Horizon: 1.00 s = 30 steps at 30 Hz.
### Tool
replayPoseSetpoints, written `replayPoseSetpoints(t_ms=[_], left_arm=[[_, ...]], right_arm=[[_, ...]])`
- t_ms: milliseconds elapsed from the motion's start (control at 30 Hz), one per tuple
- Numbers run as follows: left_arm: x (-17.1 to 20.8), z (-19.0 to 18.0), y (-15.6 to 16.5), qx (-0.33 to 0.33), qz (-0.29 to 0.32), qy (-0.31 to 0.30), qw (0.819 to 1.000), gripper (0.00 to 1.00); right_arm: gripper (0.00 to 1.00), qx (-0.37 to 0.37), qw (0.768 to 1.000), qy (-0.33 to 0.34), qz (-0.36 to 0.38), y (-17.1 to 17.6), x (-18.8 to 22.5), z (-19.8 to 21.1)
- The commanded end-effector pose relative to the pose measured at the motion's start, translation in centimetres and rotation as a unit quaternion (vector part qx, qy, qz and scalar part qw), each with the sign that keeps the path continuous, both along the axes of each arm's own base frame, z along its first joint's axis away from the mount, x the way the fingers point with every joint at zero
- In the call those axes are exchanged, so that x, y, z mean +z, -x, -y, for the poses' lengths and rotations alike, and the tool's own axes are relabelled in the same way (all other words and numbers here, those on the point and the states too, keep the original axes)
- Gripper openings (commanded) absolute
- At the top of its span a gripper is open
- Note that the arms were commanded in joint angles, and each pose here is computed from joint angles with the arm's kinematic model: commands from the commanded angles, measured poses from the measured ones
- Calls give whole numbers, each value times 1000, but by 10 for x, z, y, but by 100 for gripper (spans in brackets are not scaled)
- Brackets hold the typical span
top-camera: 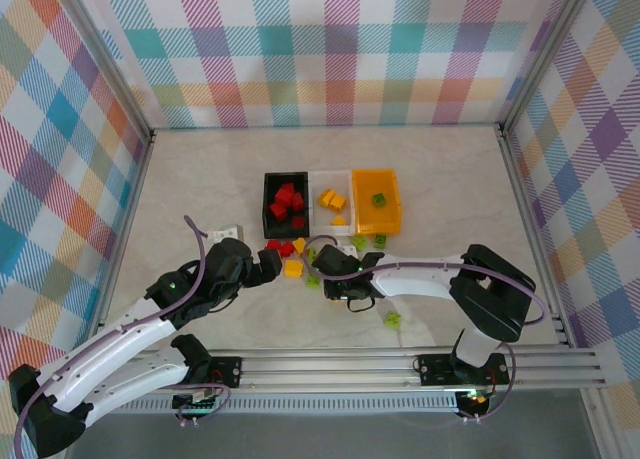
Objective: Sort the legos into containers by color
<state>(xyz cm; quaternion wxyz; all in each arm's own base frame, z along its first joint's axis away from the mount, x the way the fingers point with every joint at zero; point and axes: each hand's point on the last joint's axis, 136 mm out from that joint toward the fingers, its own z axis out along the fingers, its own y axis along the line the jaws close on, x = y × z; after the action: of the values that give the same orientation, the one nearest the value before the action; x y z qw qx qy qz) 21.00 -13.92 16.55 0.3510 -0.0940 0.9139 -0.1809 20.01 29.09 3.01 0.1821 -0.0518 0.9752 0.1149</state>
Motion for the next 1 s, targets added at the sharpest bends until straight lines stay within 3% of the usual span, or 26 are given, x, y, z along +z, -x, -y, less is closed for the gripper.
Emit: replayPoseSetpoints(t_ms=[0, 200, 500, 567, 633, 733, 833, 967], left_arm=[[-9, -6, 4, 7, -4, -11, 1000, 100], [-26, -8, 10, 6, -21, -7, 1000, 100], [-41, -10, 22, 2, -42, 3, 999, 100], [-42, -11, 23, 4, -44, 4, 999, 100], [-43, -11, 24, 2, -44, 7, 999, 100], [-44, -12, 25, 2, -44, 8, 999, 100], [-42, -11, 24, 0, -41, 9, 999, 100], [-39, -8, 23, -5, -36, 13, 999, 100]], right_arm=[[31, 6, 999, -17, 40, -5, 36, 2], [31, 0, 993, -41, 112, -58, 107, 1], [34, -35, 991, -35, 128, -175, 124, -13], [38, -39, 991, -28, 127, -194, 126, -16], [51, -48, 992, -19, 118, -205, 125, -14], [68, -56, 992, -15, 114, -205, 128, -8], [72, -65, 992, -25, 109, -186, 133, 5], [74, -90, 993, -27, 72, -132, 118, 35]])
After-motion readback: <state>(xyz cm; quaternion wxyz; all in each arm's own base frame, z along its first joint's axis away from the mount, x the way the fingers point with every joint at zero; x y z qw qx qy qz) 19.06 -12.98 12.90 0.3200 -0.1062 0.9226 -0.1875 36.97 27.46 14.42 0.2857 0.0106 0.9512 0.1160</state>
